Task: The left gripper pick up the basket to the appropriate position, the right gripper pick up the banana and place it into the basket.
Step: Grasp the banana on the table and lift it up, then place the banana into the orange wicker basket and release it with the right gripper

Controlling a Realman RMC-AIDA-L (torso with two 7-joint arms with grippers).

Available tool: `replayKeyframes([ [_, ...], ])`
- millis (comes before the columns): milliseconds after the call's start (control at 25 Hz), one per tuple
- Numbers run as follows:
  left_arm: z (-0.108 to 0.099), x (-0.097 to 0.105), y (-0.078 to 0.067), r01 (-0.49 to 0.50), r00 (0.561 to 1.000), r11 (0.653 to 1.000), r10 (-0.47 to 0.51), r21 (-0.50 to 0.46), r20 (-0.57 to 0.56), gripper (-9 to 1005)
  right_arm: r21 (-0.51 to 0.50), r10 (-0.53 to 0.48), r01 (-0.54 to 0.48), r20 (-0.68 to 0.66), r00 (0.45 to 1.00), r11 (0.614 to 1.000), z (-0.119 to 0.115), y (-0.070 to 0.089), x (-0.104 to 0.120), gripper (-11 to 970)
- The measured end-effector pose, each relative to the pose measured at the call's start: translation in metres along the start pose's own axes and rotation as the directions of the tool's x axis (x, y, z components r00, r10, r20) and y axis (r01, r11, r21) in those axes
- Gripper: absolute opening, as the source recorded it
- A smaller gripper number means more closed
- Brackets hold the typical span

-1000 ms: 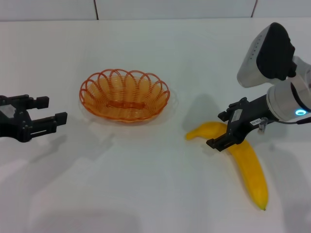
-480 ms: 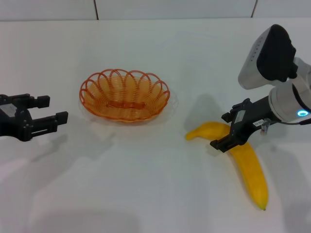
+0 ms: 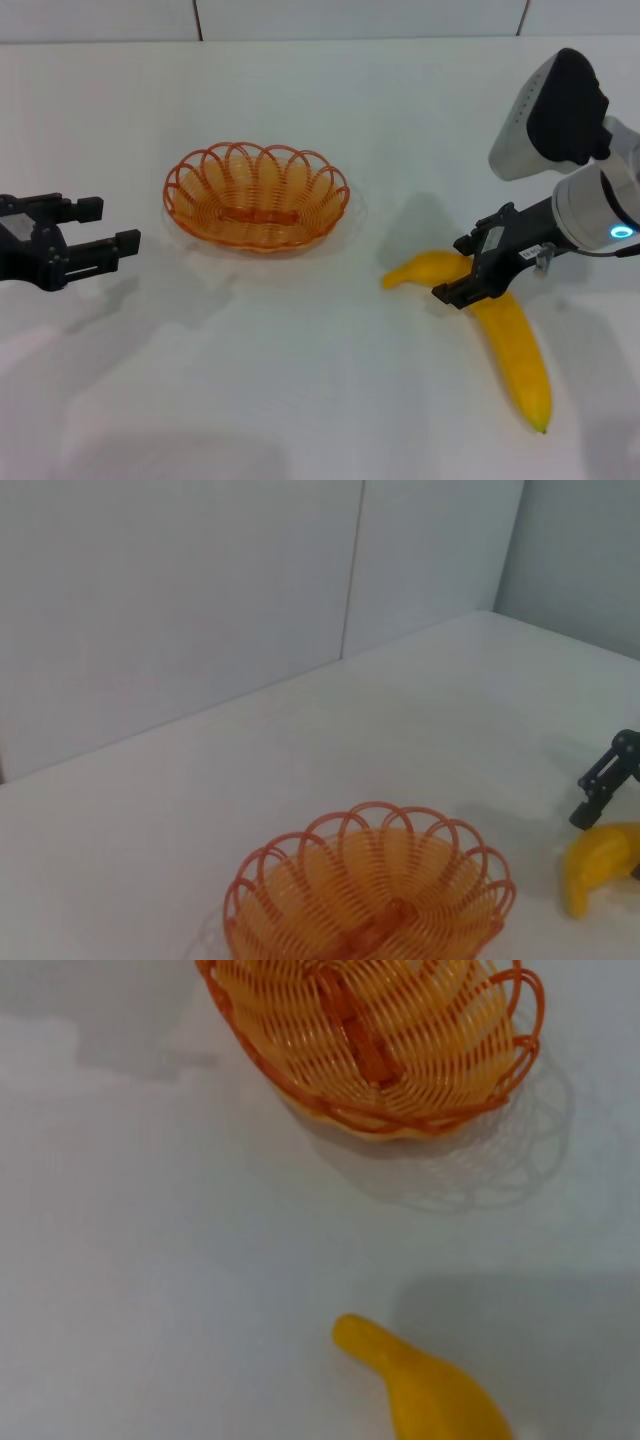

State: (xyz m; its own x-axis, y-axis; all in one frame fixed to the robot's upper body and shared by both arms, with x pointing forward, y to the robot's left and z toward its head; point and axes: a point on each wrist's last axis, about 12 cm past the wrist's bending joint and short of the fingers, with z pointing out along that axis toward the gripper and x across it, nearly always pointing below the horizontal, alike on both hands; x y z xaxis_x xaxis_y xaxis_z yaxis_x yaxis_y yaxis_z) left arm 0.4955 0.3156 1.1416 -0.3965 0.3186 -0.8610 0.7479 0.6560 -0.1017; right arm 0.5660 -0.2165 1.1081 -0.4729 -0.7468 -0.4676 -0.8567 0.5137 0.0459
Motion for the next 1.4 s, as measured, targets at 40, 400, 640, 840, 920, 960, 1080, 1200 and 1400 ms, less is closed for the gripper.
replayKeyframes([
  [40,0.000,0.000,0.000,0.000,1.000,1.000,0.000,0.000,0.000,647,-0.001,0.002,-0.002,0.000,1.000,1.000,0.000,0.000,0.000,778],
  [400,0.000,0.000,0.000,0.000,1.000,1.000,0.000,0.001,-0.001,646,-0.004,0.011,-0.011,-0.004,1.000,1.000,0.001,0.000,-0.001,603],
  [640,0.000,0.001,0.000,0.002,1.000,1.000,-0.002,0.002,-0.002,645,0.003,0.003,-0.003,0.010,1.000,1.000,-0.002,0.000,-0.003,517],
  [840,0.001,0.002,0.000,0.006,1.000,1.000,-0.006,0.003,-0.005,645,0.020,-0.012,0.011,0.038,0.999,1.000,-0.008,0.000,-0.010,489],
  [920,0.001,0.002,0.000,0.004,1.000,1.000,-0.004,0.003,-0.006,646,0.032,-0.026,0.025,0.055,0.998,0.999,-0.012,0.000,-0.014,489],
  [960,0.001,0.002,0.000,0.003,1.000,1.000,-0.002,0.003,-0.006,646,0.037,-0.035,0.032,0.066,0.997,0.999,-0.014,0.000,-0.017,489],
  [1080,0.001,0.001,0.000,-0.003,1.000,1.000,0.003,0.005,0.000,647,0.046,-0.061,0.057,0.107,0.992,0.997,-0.019,0.000,-0.028,489],
  [1200,0.002,0.000,0.000,-0.012,1.000,1.000,0.012,0.007,0.003,647,0.057,-0.099,0.092,0.129,0.987,0.994,-0.023,-0.003,-0.042,489],
  [1400,0.007,-0.003,-0.002,-0.032,0.999,0.999,0.032,0.027,0.002,646,0.089,-0.166,0.154,0.155,0.974,0.984,-0.027,-0.005,-0.066,490],
])
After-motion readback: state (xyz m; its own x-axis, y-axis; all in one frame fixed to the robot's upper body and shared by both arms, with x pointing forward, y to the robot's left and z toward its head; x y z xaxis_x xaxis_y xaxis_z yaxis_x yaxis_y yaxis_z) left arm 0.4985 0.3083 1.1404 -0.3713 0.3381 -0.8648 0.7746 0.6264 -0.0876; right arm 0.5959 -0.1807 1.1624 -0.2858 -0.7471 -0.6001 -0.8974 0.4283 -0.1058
